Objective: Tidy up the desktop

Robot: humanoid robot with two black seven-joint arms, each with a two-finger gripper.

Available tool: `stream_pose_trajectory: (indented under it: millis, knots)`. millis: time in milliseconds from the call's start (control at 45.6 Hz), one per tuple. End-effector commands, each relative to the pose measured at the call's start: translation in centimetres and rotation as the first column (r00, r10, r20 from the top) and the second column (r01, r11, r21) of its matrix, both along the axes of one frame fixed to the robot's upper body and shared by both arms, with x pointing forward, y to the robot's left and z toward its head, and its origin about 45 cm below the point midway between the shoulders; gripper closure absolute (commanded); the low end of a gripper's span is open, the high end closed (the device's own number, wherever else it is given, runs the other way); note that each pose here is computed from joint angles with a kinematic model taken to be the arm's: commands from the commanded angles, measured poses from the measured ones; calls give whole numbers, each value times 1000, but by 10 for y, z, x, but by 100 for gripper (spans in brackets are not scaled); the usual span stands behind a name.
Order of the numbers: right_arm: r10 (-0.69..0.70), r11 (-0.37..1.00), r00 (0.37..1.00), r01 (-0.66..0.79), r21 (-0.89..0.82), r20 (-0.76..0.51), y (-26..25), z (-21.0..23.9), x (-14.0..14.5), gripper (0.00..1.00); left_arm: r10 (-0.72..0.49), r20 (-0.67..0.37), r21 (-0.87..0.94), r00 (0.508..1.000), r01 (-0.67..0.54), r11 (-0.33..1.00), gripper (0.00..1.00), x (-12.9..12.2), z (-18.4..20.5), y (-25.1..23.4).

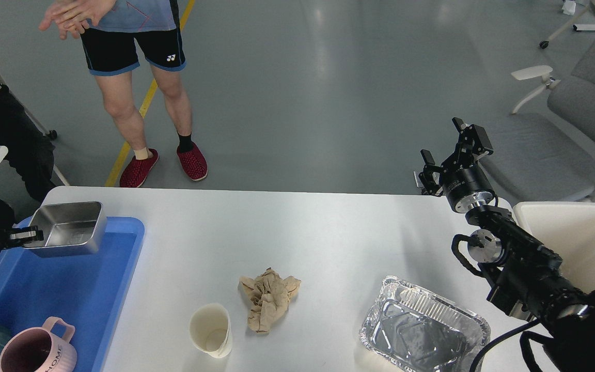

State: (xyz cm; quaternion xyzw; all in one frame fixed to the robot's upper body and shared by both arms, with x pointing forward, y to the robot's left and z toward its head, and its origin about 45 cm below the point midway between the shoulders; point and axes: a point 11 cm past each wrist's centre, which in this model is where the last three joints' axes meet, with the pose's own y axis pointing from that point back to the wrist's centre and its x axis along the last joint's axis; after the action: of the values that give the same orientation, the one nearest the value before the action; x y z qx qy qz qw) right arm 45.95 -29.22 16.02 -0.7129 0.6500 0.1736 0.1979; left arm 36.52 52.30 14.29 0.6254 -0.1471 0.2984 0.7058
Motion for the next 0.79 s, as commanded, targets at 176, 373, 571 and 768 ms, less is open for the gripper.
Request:
stream_pose_trajectory:
  millis: [176, 373, 571, 768]
  knots:
    - [0, 1000, 1000, 0, -1, -5, -1, -2, -2, 0, 98, 41, 33, 994, -99, 994, 100, -20, -34, 5]
    - [-3, 1000, 1000, 3, -3, -10, -3, -5, -3, 0, 145, 68, 45, 987, -148, 988, 92, -20, -43, 1]
    - [-1, 1000, 1000, 1, -4, -9, -3, -5, -3, 0, 153, 64, 24, 986, -155, 988, 63, -21, -52, -7]
    - [-9, 1000, 1000, 9, -12, -6, -9, -3, -3, 0, 154, 73, 5, 985, -154, 988, 36, -18, -52, -12]
